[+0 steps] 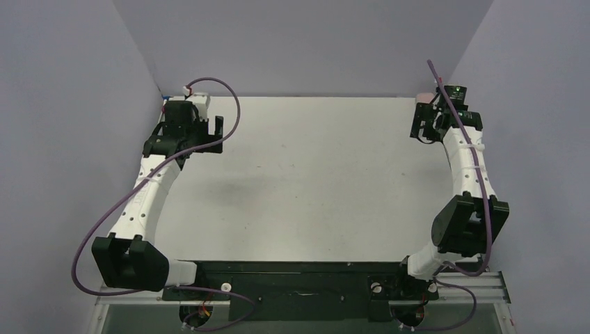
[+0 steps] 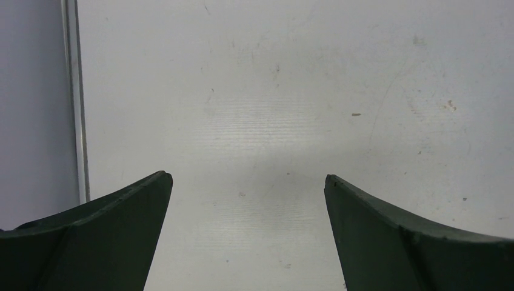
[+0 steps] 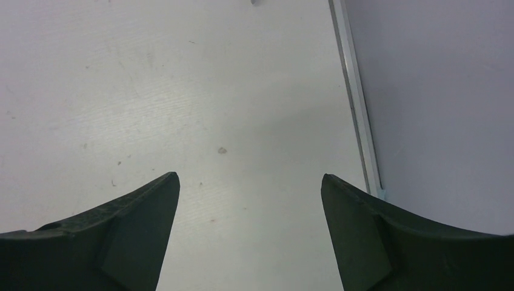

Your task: Open the umbrella

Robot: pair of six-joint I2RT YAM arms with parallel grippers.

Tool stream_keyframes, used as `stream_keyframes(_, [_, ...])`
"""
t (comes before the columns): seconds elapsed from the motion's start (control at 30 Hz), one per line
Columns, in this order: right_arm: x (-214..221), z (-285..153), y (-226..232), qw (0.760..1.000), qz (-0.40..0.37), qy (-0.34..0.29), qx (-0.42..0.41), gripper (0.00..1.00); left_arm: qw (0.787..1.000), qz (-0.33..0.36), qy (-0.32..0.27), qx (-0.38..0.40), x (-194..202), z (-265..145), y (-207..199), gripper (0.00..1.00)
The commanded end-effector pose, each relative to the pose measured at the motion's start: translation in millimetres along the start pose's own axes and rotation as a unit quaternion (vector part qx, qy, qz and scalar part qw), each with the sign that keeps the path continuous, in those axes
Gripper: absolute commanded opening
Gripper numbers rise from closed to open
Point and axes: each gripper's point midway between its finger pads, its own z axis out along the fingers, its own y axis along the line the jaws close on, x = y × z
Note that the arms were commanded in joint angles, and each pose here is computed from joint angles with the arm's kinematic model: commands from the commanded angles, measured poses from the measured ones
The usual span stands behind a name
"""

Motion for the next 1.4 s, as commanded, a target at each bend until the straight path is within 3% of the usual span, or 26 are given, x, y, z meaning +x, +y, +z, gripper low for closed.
stream_keyframes(0.0, [5,39,-19,0.998,0.036,0.037,0.019,0.81,0.995,-0.049,-0.085,0.011,-39,-21,-6,0.97])
stream_keyframes(0.37, [2,141,-38,0.994,0.076,0.078,0.013,0.62,0.997,-0.061,-0.051,-0.02,-28,-18,4,0.97])
stream_keyframes(0.73, [-30,217,-37,0.993,0.104,0.057,0.002,0.49,0.997,-0.022,-0.005,-0.069,-9,-23,25,0.97])
stream_keyframes(1.37, [-37,266,-8,0.977,0.208,0.038,-0.029,0.35,0.994,-0.013,0.025,-0.105,-7,-11,42,0.97])
